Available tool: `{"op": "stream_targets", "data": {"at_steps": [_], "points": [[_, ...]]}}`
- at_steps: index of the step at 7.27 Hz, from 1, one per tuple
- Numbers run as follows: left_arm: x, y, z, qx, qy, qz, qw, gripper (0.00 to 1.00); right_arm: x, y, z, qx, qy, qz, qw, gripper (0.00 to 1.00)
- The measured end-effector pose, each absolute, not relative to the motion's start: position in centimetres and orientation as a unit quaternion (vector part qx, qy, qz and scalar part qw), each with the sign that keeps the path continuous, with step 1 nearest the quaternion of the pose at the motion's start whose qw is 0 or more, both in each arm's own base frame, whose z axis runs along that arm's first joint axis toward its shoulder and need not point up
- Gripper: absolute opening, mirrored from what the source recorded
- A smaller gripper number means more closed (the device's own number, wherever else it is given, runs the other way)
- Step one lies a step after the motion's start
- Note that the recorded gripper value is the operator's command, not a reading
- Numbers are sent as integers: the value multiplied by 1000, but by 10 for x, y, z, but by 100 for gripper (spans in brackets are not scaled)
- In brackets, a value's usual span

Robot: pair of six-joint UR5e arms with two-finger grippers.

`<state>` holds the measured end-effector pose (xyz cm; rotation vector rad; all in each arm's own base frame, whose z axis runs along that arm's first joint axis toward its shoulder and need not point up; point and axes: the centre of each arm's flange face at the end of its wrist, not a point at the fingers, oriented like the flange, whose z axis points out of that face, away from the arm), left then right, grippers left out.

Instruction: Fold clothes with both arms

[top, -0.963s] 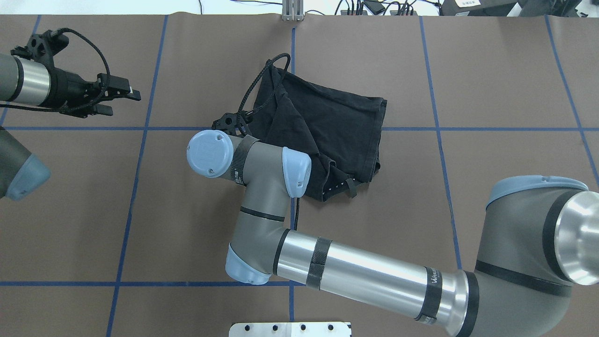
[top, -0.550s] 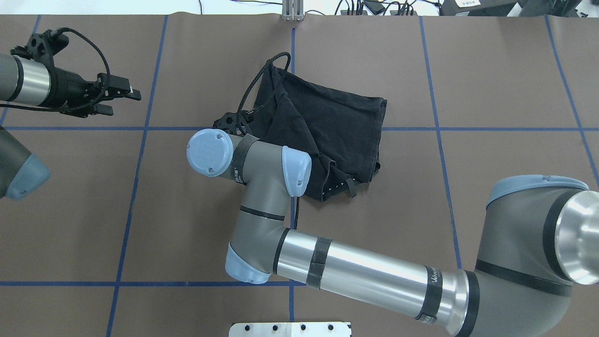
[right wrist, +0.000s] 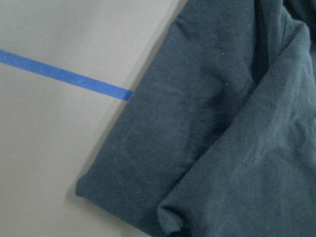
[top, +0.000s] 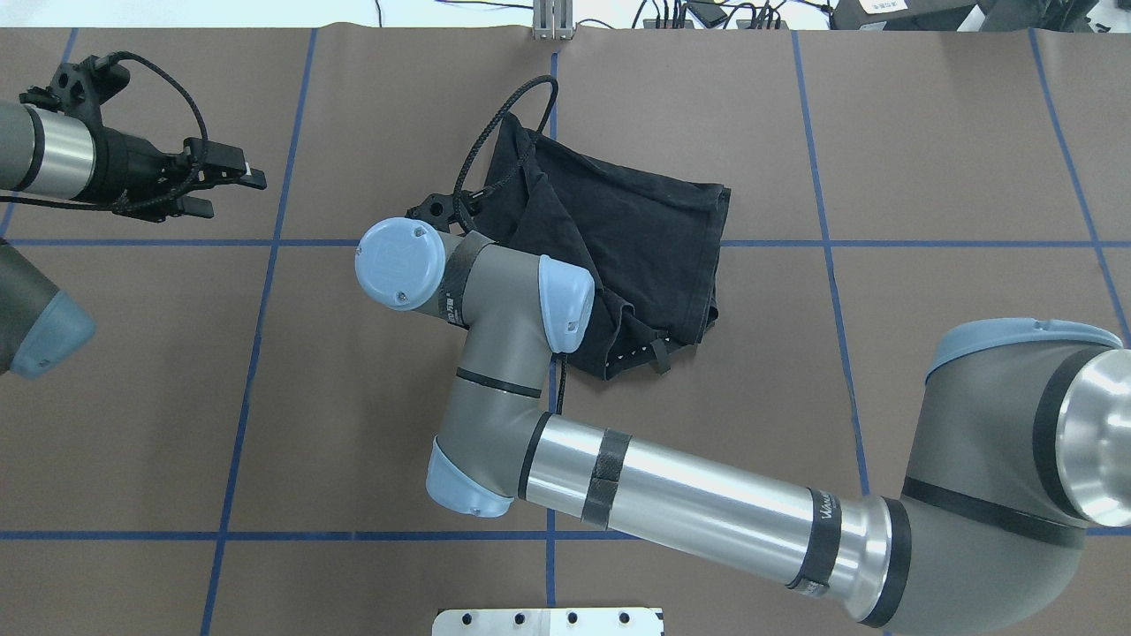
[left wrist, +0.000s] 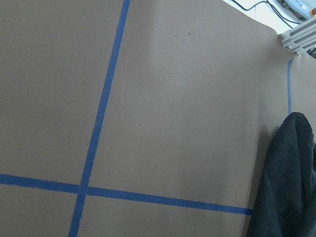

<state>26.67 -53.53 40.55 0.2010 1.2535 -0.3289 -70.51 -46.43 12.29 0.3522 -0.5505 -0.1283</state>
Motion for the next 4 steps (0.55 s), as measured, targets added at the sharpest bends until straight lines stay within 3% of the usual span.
{"op": "stream_targets", "data": {"at_steps": [4], "points": [[271,-537,397,88,587,-158,789,100,-643,-493,108,153,-272,-67,948,0]]}}
